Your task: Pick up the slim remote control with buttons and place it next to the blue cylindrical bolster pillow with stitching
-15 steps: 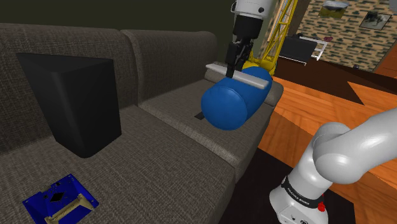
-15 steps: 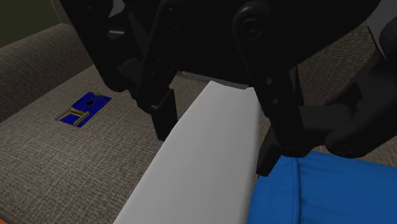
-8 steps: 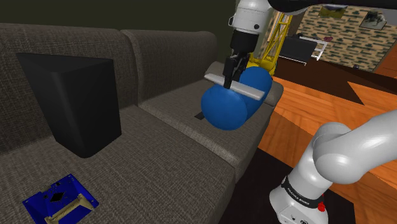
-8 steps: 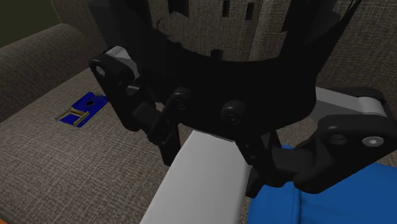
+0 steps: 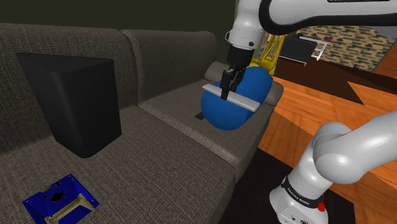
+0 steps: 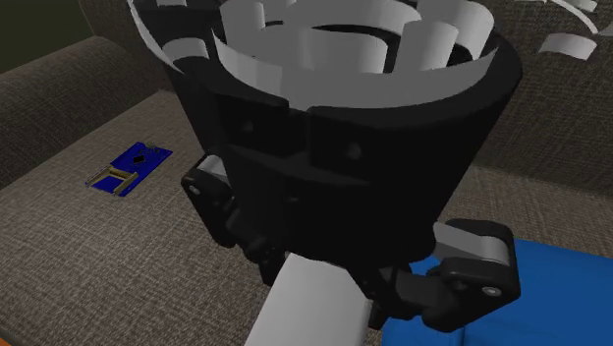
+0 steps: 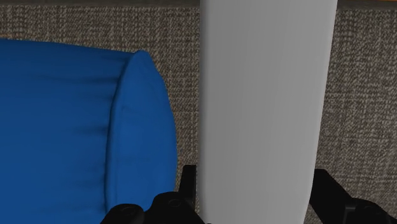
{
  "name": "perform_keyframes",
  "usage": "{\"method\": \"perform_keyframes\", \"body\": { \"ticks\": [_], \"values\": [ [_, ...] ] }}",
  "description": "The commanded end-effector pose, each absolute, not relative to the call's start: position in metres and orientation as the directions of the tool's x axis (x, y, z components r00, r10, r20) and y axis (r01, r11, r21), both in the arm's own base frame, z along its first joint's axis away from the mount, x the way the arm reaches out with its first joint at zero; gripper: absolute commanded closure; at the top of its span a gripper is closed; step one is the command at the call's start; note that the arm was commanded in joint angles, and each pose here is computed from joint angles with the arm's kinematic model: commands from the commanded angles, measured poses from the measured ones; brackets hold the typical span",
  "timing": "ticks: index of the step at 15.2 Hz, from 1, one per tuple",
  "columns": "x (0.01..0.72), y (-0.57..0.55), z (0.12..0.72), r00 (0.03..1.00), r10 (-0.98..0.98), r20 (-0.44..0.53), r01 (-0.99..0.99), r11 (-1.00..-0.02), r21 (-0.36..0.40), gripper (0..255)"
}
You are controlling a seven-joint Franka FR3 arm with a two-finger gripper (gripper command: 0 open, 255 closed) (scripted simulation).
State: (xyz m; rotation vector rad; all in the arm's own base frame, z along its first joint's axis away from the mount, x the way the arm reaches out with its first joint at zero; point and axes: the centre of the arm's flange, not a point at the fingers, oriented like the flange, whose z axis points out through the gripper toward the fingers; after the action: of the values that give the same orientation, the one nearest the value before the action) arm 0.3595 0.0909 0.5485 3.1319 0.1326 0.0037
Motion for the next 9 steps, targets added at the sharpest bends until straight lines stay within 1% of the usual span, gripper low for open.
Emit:
{"method": "perform_keyframes", "body": {
  "ticks": [1,9],
  "values": [
    [0.36,0.091,0.539,0.996,0.084,0.003,0.084,-0.996,0.007,255],
    [0.36,0.091,0.496,0.996,0.084,0.003,0.084,-0.996,0.007,255]
  ]
}}
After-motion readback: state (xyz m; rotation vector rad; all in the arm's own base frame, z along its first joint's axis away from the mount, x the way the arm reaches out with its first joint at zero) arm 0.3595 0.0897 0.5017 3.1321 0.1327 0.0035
